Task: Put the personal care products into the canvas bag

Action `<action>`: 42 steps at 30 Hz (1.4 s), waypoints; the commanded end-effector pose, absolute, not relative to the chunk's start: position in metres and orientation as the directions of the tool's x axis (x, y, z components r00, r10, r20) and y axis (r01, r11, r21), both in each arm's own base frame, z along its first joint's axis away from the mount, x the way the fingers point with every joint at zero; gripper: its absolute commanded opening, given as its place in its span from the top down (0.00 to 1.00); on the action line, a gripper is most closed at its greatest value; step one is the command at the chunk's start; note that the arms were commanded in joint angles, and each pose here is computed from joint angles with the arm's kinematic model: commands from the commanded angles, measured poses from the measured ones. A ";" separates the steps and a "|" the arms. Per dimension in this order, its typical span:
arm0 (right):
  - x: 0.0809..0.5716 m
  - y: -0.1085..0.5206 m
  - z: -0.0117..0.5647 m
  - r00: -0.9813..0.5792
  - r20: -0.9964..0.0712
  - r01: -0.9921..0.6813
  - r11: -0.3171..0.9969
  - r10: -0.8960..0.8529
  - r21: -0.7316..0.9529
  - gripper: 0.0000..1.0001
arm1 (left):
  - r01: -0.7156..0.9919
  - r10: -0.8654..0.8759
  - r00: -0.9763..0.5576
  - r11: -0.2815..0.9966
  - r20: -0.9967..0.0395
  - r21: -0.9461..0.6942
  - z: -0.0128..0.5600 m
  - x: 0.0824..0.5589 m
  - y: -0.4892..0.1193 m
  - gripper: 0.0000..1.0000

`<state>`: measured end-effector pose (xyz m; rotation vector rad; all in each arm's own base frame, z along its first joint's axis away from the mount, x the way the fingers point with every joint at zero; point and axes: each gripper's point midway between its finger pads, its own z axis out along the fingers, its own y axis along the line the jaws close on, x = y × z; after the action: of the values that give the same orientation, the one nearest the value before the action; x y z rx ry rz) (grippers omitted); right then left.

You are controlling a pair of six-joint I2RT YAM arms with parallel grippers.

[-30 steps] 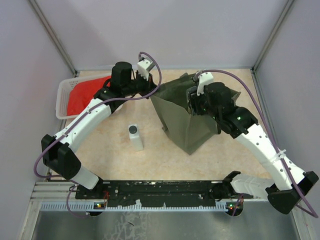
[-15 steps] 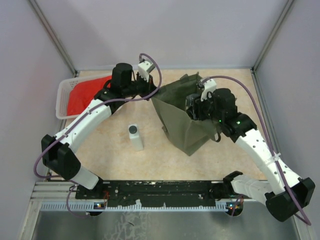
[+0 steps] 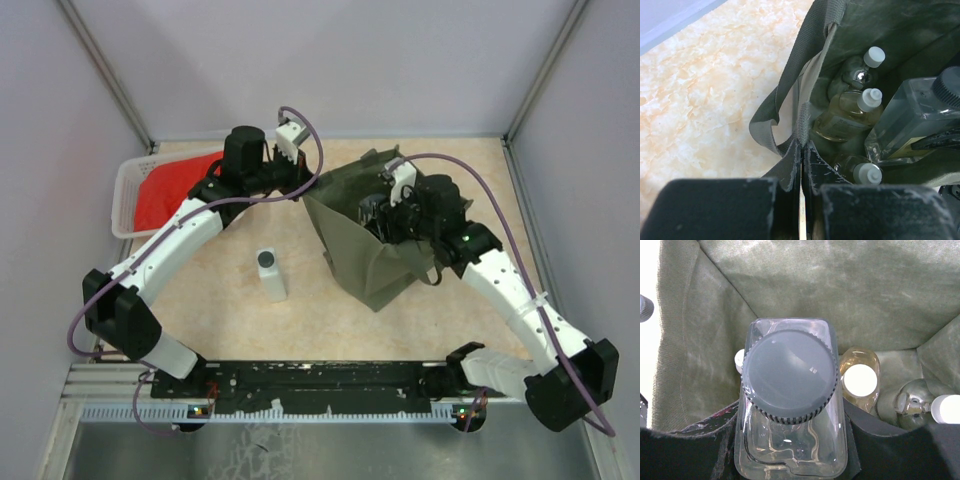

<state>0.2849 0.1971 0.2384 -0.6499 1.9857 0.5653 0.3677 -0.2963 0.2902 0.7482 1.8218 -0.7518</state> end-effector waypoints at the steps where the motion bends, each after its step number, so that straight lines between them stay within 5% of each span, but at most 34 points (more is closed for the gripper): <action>1: 0.315 0.189 0.318 -0.229 -0.965 -0.646 0.762 -0.132 0.049 1.00 | 0.764 0.126 -0.260 0.633 -0.957 -0.124 0.312 0.376 -0.290 1.00; 12: 0.343 0.180 0.364 -0.163 -0.980 -0.638 0.770 -0.111 0.019 1.00 | 0.762 0.134 -0.266 0.636 -0.954 -0.123 0.308 0.380 -0.291 1.00; 38: 0.296 0.212 0.231 -0.329 -0.932 -0.763 0.624 -0.154 0.167 1.00 | 0.781 0.122 -0.270 0.608 -0.955 -0.143 0.310 0.384 -0.301 1.00; 40: 0.292 0.217 0.225 -0.339 -0.919 -0.772 0.617 -0.199 0.151 0.89 | 0.783 0.122 -0.270 0.606 -0.955 -0.143 0.310 0.383 -0.302 1.00; 42: 0.287 0.223 0.221 -0.342 -0.908 -0.782 0.610 -0.242 0.132 0.65 | 0.784 0.122 -0.270 0.603 -0.955 -0.144 0.311 0.383 -0.302 1.00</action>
<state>0.2849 0.1930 0.1823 -0.7046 2.0432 0.6844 0.3752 -0.3009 0.2910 0.7504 1.8087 -0.7675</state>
